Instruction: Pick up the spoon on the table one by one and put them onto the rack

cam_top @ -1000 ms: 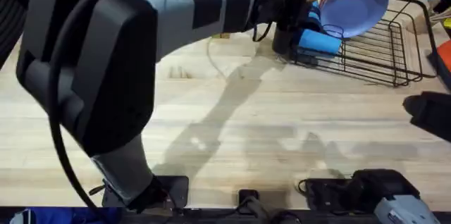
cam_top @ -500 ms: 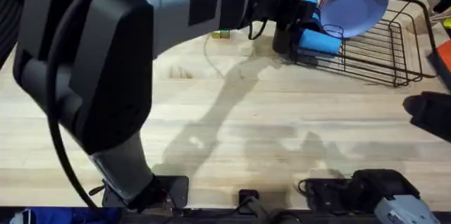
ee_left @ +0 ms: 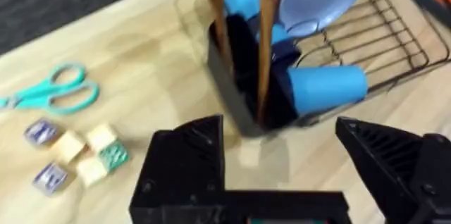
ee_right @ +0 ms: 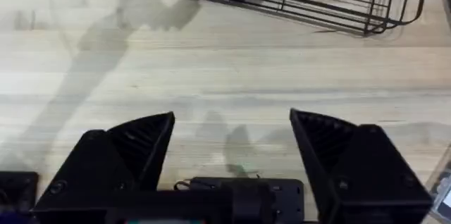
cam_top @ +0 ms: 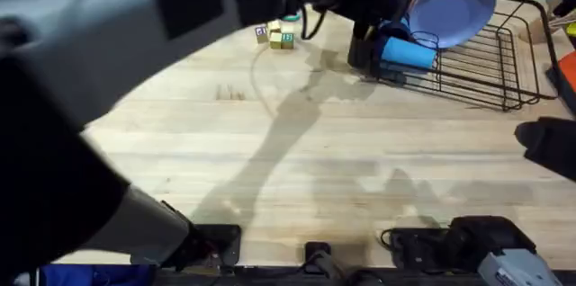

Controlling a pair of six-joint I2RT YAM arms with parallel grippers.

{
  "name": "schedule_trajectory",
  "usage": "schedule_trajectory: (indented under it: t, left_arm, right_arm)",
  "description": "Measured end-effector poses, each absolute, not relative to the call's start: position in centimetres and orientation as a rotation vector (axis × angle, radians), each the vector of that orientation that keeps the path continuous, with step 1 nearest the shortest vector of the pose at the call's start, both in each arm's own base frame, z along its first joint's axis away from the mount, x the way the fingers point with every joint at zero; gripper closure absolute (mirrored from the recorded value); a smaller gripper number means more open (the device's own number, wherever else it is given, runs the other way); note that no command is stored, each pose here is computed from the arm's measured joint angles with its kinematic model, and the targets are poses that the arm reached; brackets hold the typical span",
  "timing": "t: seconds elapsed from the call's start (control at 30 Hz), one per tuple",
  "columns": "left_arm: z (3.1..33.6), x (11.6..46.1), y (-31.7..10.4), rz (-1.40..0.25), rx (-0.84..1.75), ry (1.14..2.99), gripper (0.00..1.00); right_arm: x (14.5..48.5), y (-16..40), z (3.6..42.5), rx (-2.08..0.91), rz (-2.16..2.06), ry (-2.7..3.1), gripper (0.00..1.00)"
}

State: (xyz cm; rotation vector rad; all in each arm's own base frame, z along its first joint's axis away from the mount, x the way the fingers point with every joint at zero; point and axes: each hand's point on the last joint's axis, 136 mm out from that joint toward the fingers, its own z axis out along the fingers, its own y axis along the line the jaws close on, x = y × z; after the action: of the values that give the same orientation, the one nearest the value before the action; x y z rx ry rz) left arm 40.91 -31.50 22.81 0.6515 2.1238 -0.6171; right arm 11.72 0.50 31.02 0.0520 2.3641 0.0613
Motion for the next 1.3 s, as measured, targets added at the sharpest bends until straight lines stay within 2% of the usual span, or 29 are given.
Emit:
schedule_trajectory:
  t: [0.23,0.27,0.5,0.7,1.1,1.3]
  left_arm:
    - [23.4,38.7,-25.9,-0.524,0.607,2.266,0.026]
    - [24.1,37.9,-22.7,-0.486,0.55,2.32,0.024]
    - [27.5,35.1,-15.1,-0.411,0.383,2.362,0.008]
    - [29.5,33.2,-10.3,-0.358,0.247,2.363,0.008]
    - [32.5,29.2,-5.2,-0.29,0.087,2.312,0.007]
    - [32.9,27.9,-4.8,-0.284,0.075,2.308,0.007]
  right_arm:
    - [11.9,0.5,31.2,0.048,0.06,2.351,0.004]
    - [12.6,0.5,32.0,0.046,0.061,2.31,0.004]
    - [14.3,0.5,34.0,0.021,0.051,2.202,0.006]
    - [16.4,0.5,35.0,-0.005,0.039,2.166,0.005]
    - [24.3,1.2,32.4,-0.036,0.074,2.315,0.004]
    - [26.1,1.8,30.4,-0.052,0.122,2.402,0.005]
